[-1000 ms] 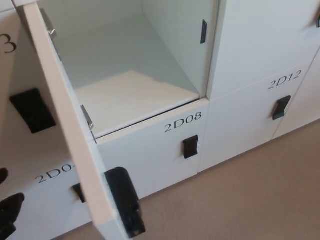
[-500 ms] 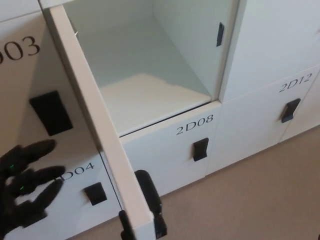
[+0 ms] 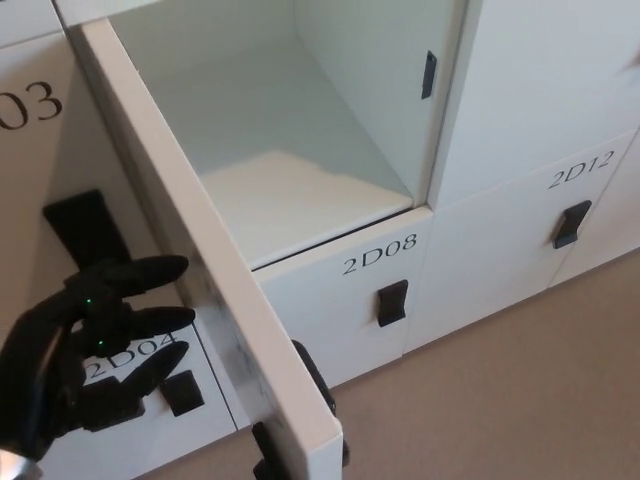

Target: The robot walks towards an open cabinet and lifts its left hand to push the door towards the right to close it.

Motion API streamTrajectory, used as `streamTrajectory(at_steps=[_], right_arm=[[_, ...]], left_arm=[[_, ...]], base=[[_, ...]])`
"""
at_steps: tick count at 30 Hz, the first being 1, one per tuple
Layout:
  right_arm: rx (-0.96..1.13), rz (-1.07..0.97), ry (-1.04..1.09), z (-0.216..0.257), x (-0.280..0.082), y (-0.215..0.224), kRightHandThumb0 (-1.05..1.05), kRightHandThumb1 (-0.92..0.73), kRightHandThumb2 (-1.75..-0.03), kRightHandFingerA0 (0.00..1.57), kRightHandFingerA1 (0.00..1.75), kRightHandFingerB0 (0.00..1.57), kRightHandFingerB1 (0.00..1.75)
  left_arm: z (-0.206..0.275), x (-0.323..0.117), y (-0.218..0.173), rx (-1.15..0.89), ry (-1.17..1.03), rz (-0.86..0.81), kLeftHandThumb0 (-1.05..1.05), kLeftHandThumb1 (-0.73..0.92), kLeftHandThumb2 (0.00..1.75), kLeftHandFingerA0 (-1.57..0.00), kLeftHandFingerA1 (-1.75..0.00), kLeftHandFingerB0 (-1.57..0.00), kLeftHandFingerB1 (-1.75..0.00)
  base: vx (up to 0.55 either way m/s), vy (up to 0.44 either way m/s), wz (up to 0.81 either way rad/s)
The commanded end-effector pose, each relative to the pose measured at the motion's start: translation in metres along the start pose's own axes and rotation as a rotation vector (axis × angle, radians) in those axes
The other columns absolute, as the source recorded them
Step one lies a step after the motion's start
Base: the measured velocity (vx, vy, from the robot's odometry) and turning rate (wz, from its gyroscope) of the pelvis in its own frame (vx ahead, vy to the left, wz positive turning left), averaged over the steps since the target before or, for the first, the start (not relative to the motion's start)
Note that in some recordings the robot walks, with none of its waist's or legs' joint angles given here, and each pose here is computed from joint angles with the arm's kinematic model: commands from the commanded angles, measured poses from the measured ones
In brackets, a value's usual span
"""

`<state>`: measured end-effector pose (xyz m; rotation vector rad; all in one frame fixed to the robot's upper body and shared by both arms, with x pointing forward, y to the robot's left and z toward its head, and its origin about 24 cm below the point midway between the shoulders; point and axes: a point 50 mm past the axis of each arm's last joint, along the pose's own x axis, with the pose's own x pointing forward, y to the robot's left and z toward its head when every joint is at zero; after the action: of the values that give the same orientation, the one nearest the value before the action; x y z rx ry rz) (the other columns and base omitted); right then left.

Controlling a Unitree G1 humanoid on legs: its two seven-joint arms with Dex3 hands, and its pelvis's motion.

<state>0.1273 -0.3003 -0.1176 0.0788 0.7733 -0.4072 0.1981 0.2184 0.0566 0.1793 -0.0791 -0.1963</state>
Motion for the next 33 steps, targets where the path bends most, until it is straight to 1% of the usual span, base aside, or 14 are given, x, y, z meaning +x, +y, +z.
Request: streamTrajectory(at_steps=[1, 4, 8, 10, 15, 17, 18, 20, 21, 23, 24, 25, 26, 33], right_arm=[[-0.018, -0.008, -0.012, 0.0, -0.003, -0.008, -0.09, -0.73, -0.6, 0.62, 0.55, 0.47, 0.47], [-0.023, -0.009, -0.012, 0.0, -0.003, -0.008, -0.09, -0.71, -0.6, 0.63, 0.55, 0.48, 0.48], [-0.018, -0.009, -0.014, 0.002, -0.001, -0.006, -0.07, -0.71, -0.6, 0.63, 0.56, 0.47, 0.47], [-0.016, -0.012, -0.012, 0.002, -0.001, -0.004, -0.07, -0.7, -0.59, 0.66, 0.57, 0.47, 0.46], [-0.014, -0.013, -0.007, -0.001, -0.002, -0.004, -0.08, -0.69, -0.59, 0.64, 0.56, 0.48, 0.47], [-0.017, -0.012, -0.019, -0.004, -0.005, -0.004, -0.1, -0.64, -0.58, 0.65, 0.55, 0.47, 0.47], [-0.017, -0.007, -0.027, -0.005, -0.007, -0.004, -0.1, -0.64, -0.58, 0.64, 0.56, 0.48, 0.47], [-0.017, -0.001, -0.036, -0.005, -0.008, -0.004, -0.1, -0.64, -0.58, 0.64, 0.56, 0.48, 0.47], [-0.02, 0.001, -0.039, -0.005, -0.008, -0.004, -0.1, -0.65, -0.58, 0.63, 0.55, 0.47, 0.46], [-0.024, 0.002, -0.041, -0.004, -0.008, -0.003, -0.1, -0.65, -0.58, 0.63, 0.55, 0.47, 0.46], [-0.02, 0.01, -0.053, -0.003, -0.008, -0.002, -0.1, -0.64, -0.58, 0.65, 0.56, 0.47, 0.46], [-0.014, 0.018, -0.066, -0.002, -0.009, 0.0, -0.1, -0.64, -0.58, 0.65, 0.56, 0.47, 0.46], [-0.011, 0.027, -0.073, -0.001, -0.01, 0.002, -0.11, -0.66, -0.58, 0.64, 0.56, 0.49, 0.47], [-0.017, 0.05, -0.088, -0.004, -0.016, 0.007, -0.11, -0.64, -0.58, 0.64, 0.56, 0.48, 0.47]], left_arm=[[-0.002, 0.001, 0.0, 0.023, 0.04, -0.02, -0.27, 0.62, 0.58, -0.68, -0.52, -0.54, -0.5], [0.002, 0.003, -0.004, 0.038, 0.025, -0.043, -0.27, 0.63, 0.58, -0.67, -0.51, -0.54, -0.5], [0.03, 0.018, -0.033, 0.138, -0.081, -0.223, -0.29, 0.61, 0.57, -0.7, -0.49, -0.59, -0.48], [0.047, 0.033, -0.053, 0.25, -0.134, -0.34, -0.3, 0.6, 0.57, -0.71, -0.47, -0.6, -0.47], [0.059, 0.058, -0.073, 0.357, -0.197, -0.43, -0.29, 0.59, 0.57, -0.74, -0.49, -0.64, -0.48], [0.069, 0.096, -0.084, 0.451, -0.201, -0.471, -0.33, 0.6, 0.56, -0.73, -0.46, -0.63, -0.43], [0.078, 0.121, -0.09, 0.491, -0.199, -0.477, -0.39, 0.6, 0.58, -0.74, -0.43, -0.63, -0.41], [0.088, 0.144, -0.097, 0.526, -0.196, -0.48, -0.39, 0.6, 0.58, -0.74, -0.43, -0.63, -0.41], [0.094, 0.164, -0.103, 0.538, -0.172, -0.474, -0.5, 0.61, 0.6, -0.69, -0.45, -0.58, -0.39], [0.101, 0.183, -0.109, 0.551, -0.143, -0.47, -0.5, 0.61, 0.6, -0.69, -0.45, -0.58, -0.39], [0.108, 0.199, -0.111, 0.571, -0.107, -0.454, -0.55, 0.51, 0.86, -0.57, -0.56, -0.4, -0.5], [0.116, 0.214, -0.112, 0.593, -0.071, -0.435, -0.55, 0.51, 0.86, -0.57, -0.56, -0.4, -0.5], [0.118, 0.223, -0.108, 0.606, -0.034, -0.409, -0.49, 0.64, 0.6, -0.52, -0.4, -0.4, -0.34], [0.112, 0.237, -0.084, 0.666, 0.088, -0.319, -0.53, 0.65, 0.6, -0.45, -0.39, -0.33, -0.32]], base=[[0.0, 0.0, 0.0], [0.0, 0.0, 0.0], [0.0, 0.0, 0.0], [0.01, -0.004, 0.03], [0.0, 0.0, 0.0], [0.0, 0.0, 0.0], [0.0, 0.0, 0.0], [0.0, 0.0, 0.0], [0.0, 0.0, 0.0], [0.0, 0.0, 0.0], [0.0, 0.0, 0.0], [0.0, 0.0, 0.0], [0.0, 0.0, 0.0], [0.0, 0.0, 0.0]])
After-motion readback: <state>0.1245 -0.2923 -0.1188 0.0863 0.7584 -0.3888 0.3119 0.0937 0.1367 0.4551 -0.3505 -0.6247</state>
